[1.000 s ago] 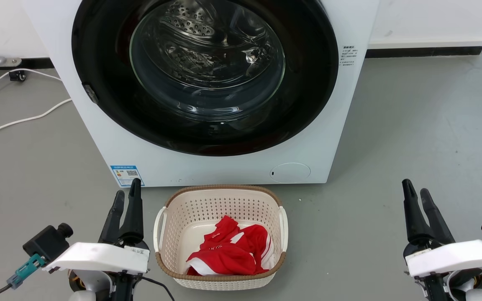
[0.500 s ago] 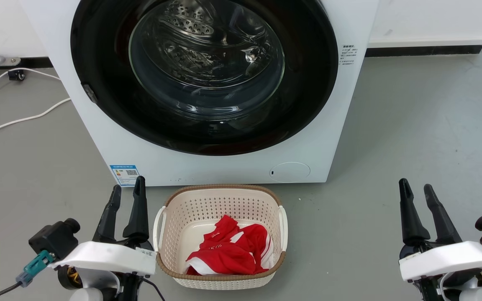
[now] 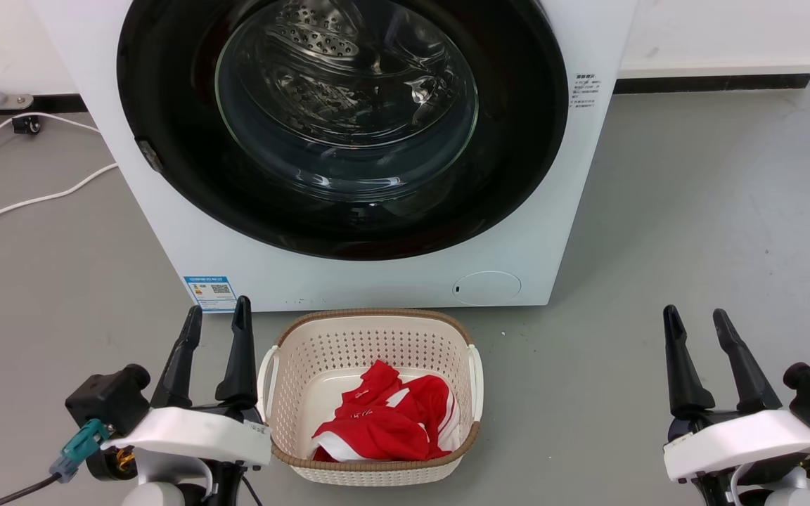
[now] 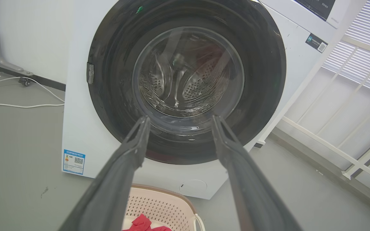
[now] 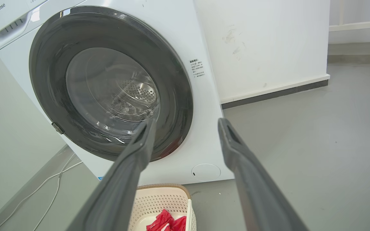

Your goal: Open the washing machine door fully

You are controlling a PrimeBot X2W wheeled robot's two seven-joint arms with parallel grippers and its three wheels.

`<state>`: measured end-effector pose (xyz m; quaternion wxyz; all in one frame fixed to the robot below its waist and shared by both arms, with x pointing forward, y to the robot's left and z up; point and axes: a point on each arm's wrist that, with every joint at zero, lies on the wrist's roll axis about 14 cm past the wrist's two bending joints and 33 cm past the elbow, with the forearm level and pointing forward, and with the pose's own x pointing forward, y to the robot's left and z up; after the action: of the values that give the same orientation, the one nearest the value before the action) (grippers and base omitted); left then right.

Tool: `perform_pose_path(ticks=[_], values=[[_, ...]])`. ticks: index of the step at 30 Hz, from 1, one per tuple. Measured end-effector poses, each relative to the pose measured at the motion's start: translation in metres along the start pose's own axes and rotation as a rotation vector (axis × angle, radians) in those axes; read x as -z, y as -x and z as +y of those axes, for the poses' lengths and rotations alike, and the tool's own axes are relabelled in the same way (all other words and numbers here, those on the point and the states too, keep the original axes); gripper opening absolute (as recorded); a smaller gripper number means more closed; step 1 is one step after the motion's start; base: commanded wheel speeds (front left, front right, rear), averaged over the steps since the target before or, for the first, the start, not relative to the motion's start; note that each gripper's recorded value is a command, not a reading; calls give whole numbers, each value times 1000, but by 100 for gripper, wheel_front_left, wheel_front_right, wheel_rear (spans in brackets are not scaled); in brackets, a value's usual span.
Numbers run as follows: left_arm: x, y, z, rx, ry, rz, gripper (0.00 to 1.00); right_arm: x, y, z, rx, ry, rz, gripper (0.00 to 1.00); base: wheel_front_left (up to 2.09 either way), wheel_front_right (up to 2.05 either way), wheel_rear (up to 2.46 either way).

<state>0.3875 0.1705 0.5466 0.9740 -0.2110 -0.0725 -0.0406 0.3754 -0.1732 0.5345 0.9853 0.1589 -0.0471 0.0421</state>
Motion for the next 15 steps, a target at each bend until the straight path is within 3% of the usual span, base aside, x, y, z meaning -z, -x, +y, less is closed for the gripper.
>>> perform_pose_path(ticks=[15], values=[[1, -2, -5, 24, -144, -11, 100, 1, -1, 6, -28, 159, 11, 100, 0, 0, 0]])
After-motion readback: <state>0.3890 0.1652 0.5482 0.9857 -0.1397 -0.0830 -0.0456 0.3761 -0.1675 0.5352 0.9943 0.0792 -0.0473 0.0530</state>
